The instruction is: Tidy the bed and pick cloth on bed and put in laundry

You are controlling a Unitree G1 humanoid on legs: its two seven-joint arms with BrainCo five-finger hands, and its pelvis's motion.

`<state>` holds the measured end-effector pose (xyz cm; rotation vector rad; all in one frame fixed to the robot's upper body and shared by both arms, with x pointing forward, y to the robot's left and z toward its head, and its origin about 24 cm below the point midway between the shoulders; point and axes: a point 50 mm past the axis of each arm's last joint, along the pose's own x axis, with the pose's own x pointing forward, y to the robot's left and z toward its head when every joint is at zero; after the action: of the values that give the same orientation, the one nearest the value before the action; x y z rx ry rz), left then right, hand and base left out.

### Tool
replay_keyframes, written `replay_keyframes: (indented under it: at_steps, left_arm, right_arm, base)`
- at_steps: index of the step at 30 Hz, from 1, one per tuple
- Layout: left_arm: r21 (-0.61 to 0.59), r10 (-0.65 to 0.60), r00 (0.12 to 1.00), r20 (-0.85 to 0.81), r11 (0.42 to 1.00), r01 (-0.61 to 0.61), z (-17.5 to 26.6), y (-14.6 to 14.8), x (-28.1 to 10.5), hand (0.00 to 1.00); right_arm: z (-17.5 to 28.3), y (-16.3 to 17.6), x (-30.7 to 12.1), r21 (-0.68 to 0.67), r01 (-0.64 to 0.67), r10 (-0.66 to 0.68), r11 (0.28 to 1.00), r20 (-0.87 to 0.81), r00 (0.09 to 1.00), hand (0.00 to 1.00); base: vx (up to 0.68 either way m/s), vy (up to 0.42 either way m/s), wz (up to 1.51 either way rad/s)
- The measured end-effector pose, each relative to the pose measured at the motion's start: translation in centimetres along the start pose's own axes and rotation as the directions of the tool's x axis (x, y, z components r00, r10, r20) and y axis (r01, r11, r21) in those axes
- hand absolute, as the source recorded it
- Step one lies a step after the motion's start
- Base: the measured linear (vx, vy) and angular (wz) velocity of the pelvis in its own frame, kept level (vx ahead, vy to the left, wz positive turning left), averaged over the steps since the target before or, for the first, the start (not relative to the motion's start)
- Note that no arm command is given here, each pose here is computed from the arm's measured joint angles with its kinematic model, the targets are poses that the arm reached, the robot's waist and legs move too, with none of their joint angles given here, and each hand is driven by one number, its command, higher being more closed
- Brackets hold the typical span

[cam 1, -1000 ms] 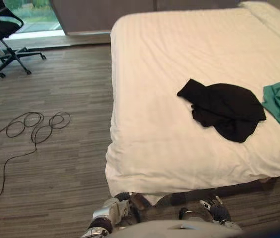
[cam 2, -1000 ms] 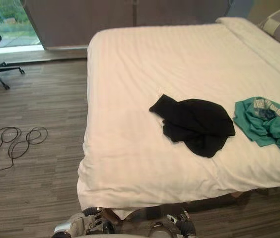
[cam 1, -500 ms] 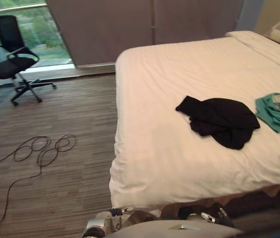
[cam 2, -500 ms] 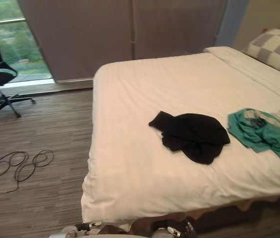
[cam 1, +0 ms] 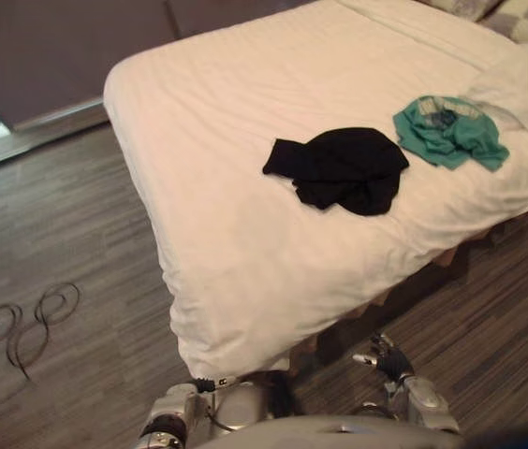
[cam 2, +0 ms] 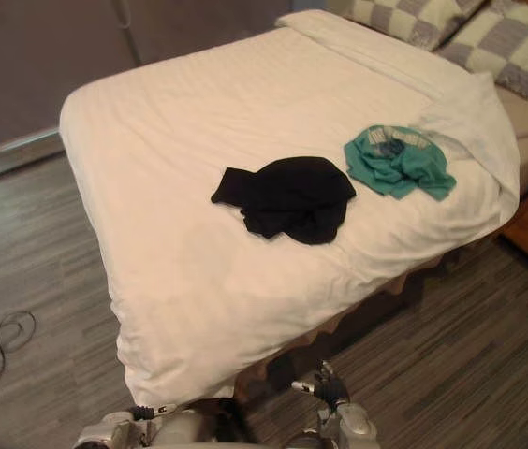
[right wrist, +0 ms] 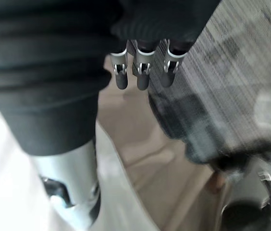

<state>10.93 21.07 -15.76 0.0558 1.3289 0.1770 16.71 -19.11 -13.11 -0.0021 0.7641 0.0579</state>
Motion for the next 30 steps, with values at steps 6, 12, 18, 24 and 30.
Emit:
replay_keyframes:
  at_steps: [6, 12, 18, 24, 30]
  left_arm:
    - [0.001, -0.026, 0.991, -0.134, 1.0, 0.026, -6.4, -1.3, -0.2, 0.0]
    - [0.095, 0.009, 0.992, -0.127, 0.995, 0.003, -9.2, -1.2, -0.7, 0.0]
    - [0.332, 0.059, 0.997, -0.051, 0.943, -0.039, -6.1, 0.9, -0.3, 0.0]
    - [0.423, 0.044, 0.998, -0.04, 0.906, -0.023, -4.1, 1.4, -0.1, 0.0]
    - [0.327, 0.021, 1.0, -0.018, 0.945, -0.014, -5.3, 1.6, -0.2, 0.0]
  right_arm:
    - [-0.8, -2.5, -0.5, -0.033, 0.039, -0.042, 0.999, -0.087, 0.995, 0.0]
    - [-3.3, -3.1, -1.8, 0.059, 0.095, -0.085, 0.994, -0.146, 0.986, 0.0]
    - [-4.0, -2.2, -2.4, 0.163, 0.134, -0.12, 0.978, -0.092, 0.988, 0.0]
    - [-4.6, -1.8, -2.8, 0.247, 0.176, -0.163, 0.953, -0.071, 0.984, 0.0]
    - [-7.2, -2.2, -4.7, 0.251, 0.241, -0.21, 0.937, -0.146, 0.967, 0.0]
  base:
    - [-0.19, -0.228, -1.11]
    - [-0.13, 0.027, -1.14]
    - [0.33, -0.03, -0.5]
    - [0.17, -0.099, -0.32]
    - [0.02, -0.055, -0.66]
